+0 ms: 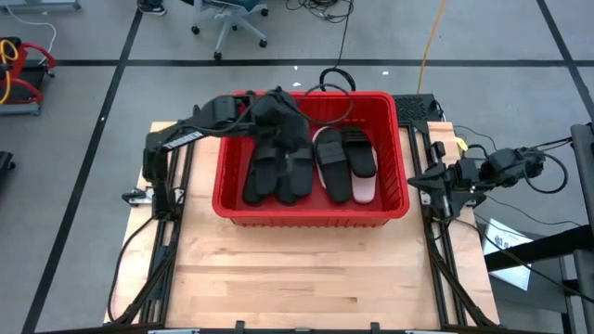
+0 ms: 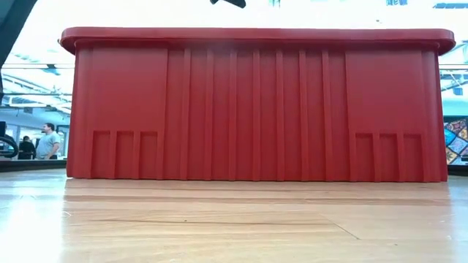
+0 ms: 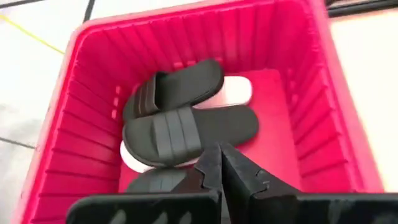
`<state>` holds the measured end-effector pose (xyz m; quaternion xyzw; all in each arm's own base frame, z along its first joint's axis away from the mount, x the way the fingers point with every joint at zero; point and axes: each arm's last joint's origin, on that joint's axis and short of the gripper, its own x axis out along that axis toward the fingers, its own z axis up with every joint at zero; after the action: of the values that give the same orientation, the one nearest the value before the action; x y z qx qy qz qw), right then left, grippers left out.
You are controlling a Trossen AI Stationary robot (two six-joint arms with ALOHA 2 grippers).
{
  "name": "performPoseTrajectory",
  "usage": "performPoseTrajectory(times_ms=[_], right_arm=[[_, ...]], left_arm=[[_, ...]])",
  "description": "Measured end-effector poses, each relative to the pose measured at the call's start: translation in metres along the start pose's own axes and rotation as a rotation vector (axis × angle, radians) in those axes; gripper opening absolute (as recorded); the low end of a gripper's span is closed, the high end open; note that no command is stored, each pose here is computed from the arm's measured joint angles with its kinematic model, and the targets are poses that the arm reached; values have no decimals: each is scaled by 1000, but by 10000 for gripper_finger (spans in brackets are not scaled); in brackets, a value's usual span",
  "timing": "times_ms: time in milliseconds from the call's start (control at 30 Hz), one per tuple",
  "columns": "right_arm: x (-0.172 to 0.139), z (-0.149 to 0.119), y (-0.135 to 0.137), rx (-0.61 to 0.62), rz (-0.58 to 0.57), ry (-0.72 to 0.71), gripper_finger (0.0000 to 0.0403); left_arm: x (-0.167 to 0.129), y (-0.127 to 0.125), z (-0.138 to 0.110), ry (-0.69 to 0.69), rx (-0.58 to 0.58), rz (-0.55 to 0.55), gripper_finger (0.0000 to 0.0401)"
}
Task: Pick and place slides into bin
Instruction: Return to Home Position
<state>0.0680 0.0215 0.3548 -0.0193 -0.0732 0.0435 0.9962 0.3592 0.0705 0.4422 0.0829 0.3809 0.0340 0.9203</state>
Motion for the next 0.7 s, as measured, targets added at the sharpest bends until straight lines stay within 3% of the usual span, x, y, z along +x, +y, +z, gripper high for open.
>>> performPoseTrajectory(times_ms=[333, 567, 700], right_arm=[[-20, -8, -5, 36, 70, 56, 1], [-26, -12, -3, 24, 182, 78, 0], [-27, -13, -3, 2, 181, 91, 0]], left_arm=[[-48, -5, -22, 4, -18, -5, 1], [-72, -16, -65, -157, -130, 77, 2], [-88, -26, -95, -289, -188, 93, 4]])
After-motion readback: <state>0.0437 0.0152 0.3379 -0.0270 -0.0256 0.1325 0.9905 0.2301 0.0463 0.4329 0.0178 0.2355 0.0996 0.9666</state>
